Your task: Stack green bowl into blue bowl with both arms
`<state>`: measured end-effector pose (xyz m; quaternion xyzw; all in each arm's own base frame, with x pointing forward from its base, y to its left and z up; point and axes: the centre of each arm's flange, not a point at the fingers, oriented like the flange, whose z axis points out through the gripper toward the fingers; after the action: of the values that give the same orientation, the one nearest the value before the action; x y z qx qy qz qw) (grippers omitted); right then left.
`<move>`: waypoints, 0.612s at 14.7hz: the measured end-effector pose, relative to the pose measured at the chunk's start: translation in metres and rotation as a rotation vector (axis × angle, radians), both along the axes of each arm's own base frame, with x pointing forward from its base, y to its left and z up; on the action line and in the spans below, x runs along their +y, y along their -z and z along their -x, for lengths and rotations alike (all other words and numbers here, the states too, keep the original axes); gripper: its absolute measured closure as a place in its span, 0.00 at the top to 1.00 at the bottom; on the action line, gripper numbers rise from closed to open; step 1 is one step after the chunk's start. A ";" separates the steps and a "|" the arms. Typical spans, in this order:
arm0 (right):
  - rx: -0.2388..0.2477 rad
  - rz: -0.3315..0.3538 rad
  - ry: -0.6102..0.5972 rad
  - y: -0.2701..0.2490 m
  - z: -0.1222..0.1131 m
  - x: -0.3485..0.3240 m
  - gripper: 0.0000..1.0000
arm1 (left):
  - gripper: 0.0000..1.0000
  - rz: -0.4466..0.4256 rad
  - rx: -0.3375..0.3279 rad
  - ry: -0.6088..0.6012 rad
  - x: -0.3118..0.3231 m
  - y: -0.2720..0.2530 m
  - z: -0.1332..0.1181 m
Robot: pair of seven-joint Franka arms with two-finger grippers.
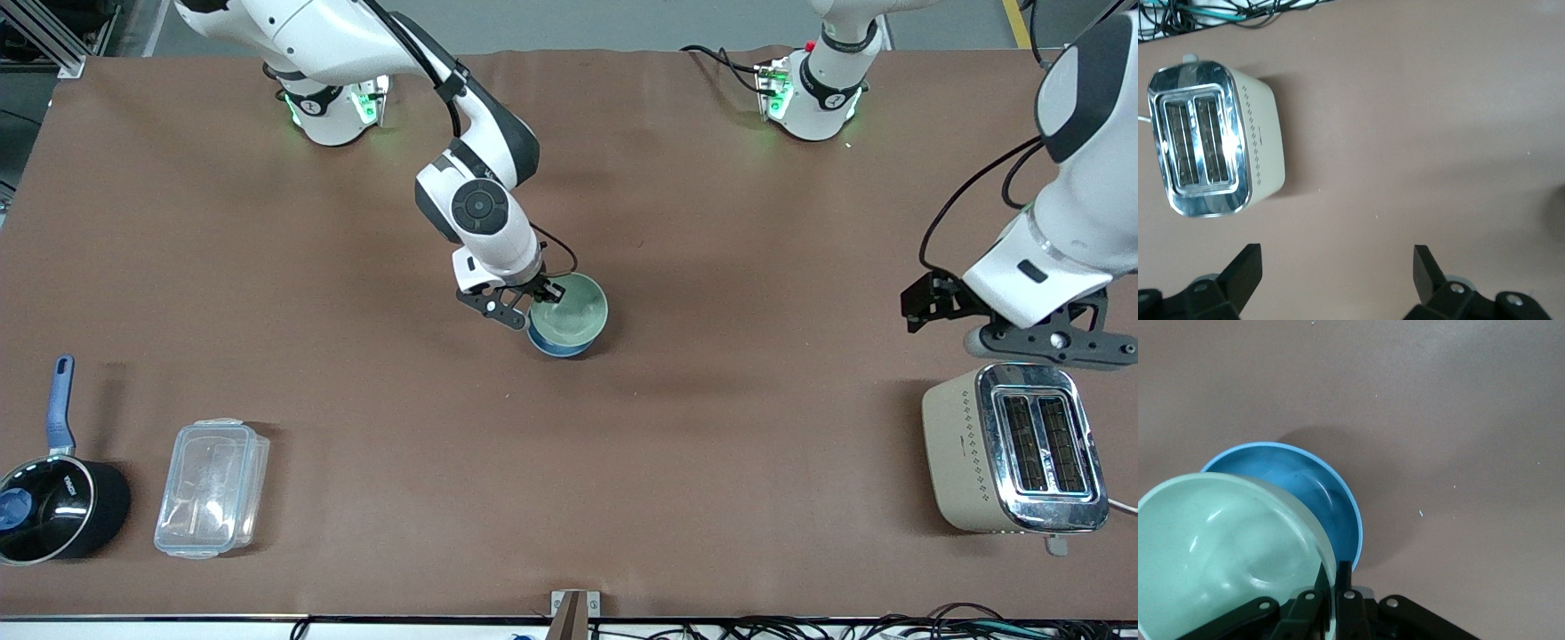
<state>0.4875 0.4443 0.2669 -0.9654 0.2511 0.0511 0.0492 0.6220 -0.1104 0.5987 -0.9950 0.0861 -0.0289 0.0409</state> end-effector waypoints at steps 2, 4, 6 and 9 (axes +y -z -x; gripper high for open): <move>-0.001 0.009 -0.004 0.006 0.000 -0.001 0.05 | 1.00 0.013 0.033 -0.020 0.009 -0.011 0.012; 0.004 0.013 -0.004 0.011 0.000 -0.001 0.10 | 1.00 0.030 0.054 -0.021 0.028 -0.021 0.019; 0.006 0.015 -0.002 0.013 -0.001 -0.002 0.29 | 1.00 0.041 0.068 -0.030 0.044 -0.031 0.027; -0.006 0.010 0.010 0.002 -0.009 -0.004 0.59 | 1.00 0.069 0.067 -0.052 0.054 -0.049 0.045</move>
<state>0.4963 0.4405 0.2647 -0.9644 0.2562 0.0465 0.0456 0.5770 -0.0561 0.6481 -0.9982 0.0604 0.0026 0.0045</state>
